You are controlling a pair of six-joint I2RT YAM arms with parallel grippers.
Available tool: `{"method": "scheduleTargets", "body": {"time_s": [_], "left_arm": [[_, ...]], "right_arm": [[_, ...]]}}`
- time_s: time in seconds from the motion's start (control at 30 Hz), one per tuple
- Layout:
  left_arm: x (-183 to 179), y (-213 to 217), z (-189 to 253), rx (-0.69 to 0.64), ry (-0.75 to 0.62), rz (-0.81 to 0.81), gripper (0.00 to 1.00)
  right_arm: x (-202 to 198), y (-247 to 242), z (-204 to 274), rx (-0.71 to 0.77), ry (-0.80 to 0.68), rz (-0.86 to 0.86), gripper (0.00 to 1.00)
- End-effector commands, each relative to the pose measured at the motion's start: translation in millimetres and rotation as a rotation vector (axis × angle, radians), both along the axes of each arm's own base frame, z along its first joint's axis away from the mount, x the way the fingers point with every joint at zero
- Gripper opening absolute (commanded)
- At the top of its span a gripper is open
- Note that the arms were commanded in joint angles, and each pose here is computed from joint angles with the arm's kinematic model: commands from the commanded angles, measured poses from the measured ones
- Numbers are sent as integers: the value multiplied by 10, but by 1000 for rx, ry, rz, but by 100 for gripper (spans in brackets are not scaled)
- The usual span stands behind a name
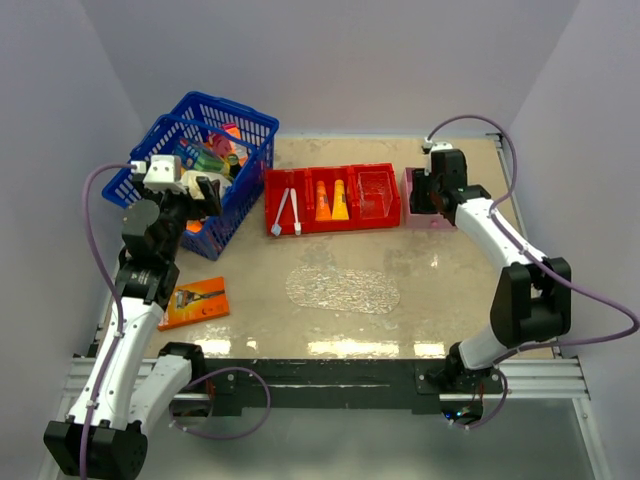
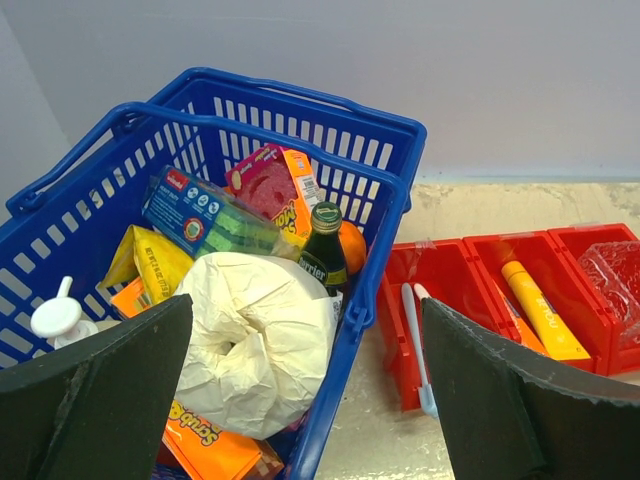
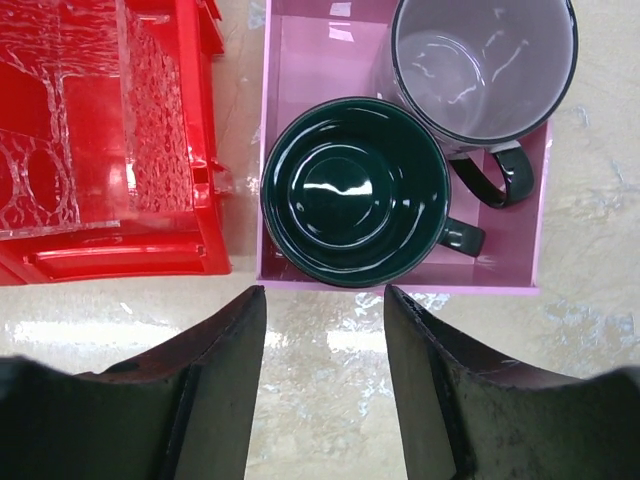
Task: Prepare toiletry sets of a toothbrush and toothpaste on the tray
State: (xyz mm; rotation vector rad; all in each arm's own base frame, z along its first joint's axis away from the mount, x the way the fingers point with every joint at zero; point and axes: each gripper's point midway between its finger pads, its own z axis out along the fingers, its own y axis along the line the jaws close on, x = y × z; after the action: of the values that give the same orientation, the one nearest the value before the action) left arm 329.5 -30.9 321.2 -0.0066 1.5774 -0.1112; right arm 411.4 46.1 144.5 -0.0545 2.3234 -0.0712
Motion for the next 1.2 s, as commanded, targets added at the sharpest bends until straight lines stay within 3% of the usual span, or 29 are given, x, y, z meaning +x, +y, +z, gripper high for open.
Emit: {"method": "scheduleTargets", "body": {"time_s": [0.0, 0.5, 0.6, 0.97, 1.17], "left_arm": [[-3, -22, 162, -13, -65, -16, 100], [17, -32, 125, -4, -54, -22, 100], [19, -36, 124, -1, -53, -25, 100], [27, -35, 113, 4, -47, -25, 100], [28, -37, 108, 7, -45, -27, 100]], "right_arm": [[150, 93, 163, -18, -51, 51, 54], [261, 100, 34, -113, 34, 148, 54], [244, 110, -50, -112, 74, 155, 50], [234, 134, -197, -114, 118, 173, 50], [284, 69, -227, -142, 117, 145, 43]]}}
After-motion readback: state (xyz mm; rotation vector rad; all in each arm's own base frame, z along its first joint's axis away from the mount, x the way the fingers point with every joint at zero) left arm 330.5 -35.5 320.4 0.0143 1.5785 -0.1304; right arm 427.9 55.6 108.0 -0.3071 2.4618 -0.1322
